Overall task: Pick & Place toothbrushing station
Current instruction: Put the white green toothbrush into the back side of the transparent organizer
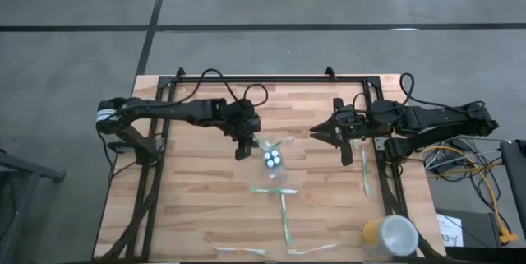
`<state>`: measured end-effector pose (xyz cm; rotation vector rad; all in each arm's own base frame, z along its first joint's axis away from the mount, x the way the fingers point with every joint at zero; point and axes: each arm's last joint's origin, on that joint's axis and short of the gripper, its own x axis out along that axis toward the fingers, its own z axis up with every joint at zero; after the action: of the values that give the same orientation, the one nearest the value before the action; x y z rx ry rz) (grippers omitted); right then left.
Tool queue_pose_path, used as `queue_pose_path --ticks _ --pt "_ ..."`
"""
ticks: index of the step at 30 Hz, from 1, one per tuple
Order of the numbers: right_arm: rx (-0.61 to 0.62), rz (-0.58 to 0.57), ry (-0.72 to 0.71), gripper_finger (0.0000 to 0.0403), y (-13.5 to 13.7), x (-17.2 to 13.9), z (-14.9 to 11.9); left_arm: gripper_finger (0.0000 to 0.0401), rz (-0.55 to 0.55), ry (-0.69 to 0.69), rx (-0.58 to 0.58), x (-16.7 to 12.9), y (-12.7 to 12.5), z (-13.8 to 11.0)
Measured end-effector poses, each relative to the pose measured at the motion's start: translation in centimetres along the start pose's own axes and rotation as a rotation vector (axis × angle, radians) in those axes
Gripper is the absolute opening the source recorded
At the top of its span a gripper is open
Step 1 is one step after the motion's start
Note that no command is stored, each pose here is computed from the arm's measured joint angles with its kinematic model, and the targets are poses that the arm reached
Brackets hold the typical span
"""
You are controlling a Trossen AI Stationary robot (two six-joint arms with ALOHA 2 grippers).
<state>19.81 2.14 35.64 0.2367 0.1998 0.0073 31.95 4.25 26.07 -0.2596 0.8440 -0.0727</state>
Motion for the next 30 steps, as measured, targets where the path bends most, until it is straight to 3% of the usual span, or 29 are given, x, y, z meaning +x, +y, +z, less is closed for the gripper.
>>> queue_pose_path --ticks 17,30 --pt "0.000 0.000 0.000 0.0068 0.0 0.0 0.0 0.0163 -0.016 0.002 -0.073 0.0 -0.3 0.0" --pt "-0.004 0.000 0.000 0.0068 0.0 0.0 0.0 0.0172 -0.036 -0.140 0.053 -4.1 -1.6 1.7"
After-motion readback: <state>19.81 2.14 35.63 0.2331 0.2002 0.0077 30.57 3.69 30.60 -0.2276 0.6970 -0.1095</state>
